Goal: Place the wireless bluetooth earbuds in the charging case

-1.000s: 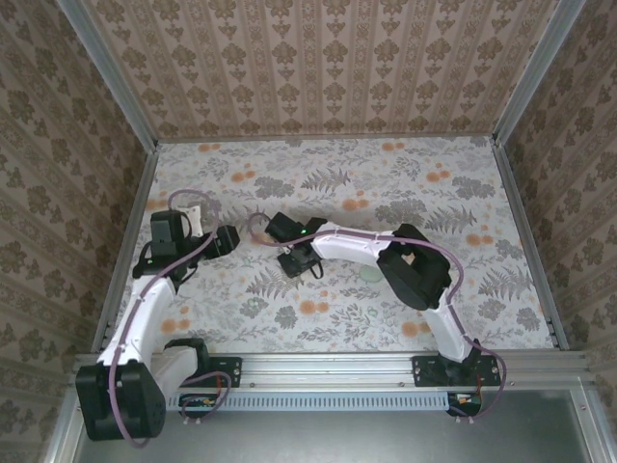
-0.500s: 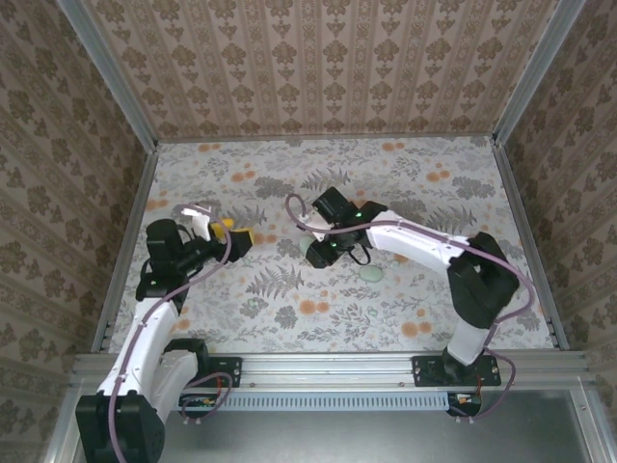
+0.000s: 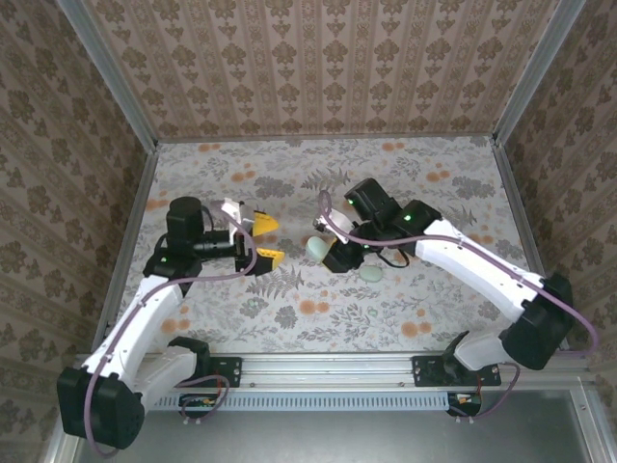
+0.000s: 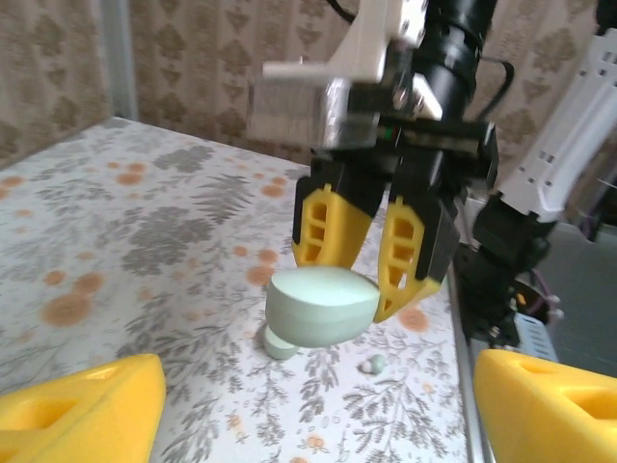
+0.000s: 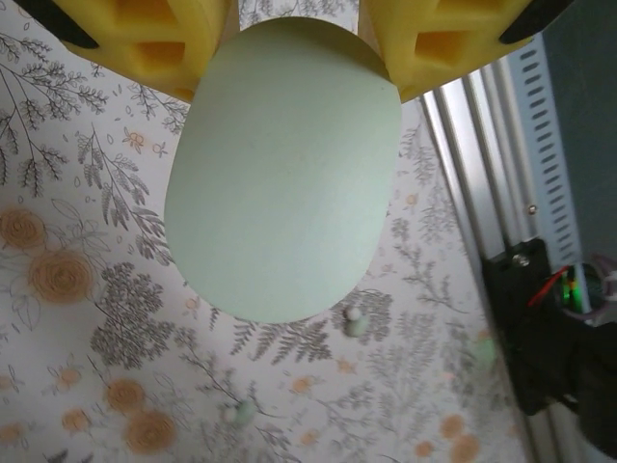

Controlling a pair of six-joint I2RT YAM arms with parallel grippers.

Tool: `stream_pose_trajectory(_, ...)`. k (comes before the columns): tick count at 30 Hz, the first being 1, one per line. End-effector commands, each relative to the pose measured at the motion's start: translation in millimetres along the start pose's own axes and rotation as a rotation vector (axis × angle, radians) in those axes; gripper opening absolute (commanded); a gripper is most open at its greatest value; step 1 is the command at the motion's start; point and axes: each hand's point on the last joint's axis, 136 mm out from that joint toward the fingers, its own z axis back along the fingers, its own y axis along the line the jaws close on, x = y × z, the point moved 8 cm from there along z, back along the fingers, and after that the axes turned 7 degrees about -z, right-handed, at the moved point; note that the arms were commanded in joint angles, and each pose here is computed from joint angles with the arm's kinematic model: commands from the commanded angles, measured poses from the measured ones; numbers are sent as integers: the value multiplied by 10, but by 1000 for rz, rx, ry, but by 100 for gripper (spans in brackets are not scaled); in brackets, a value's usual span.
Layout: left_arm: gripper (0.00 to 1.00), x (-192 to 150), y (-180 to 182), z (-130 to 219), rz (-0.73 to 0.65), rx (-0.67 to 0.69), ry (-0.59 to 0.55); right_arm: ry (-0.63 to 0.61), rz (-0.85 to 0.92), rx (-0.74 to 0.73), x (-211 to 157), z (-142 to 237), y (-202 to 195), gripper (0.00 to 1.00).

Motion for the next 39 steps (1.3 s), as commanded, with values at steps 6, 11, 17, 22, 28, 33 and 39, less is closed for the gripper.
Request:
stream_pose_trajectory(6, 80, 119, -74, -256, -47, -246, -9, -54, 102, 78, -105, 307, 228, 24)
stream_pose_trajectory(11, 80, 183, -129, -488, -61, -319, 10, -69, 115, 87, -105, 349, 259, 24)
stream_pose_trajectory(17, 79, 186, -104, -688, -43, -379, 28, -78, 122, 93, -116, 356, 271, 24)
stream_pose_trajectory(22, 78, 193, -91, -789, -22, -429, 32, -85, 131, 101, -117, 371, 292, 24)
stream_pose_trajectory(28, 68, 210, -95, -841, -10, -461, 42, -97, 142, 107, -114, 376, 299, 24)
stream_pose_trajectory(33, 52, 205, -97, -849, 15, -476, 48, -116, 150, 102, -108, 384, 298, 24)
stream_pose_trajectory(39, 31, 215, -96, -849, 29, -472, 52, -153, 128, 83, -72, 397, 271, 29)
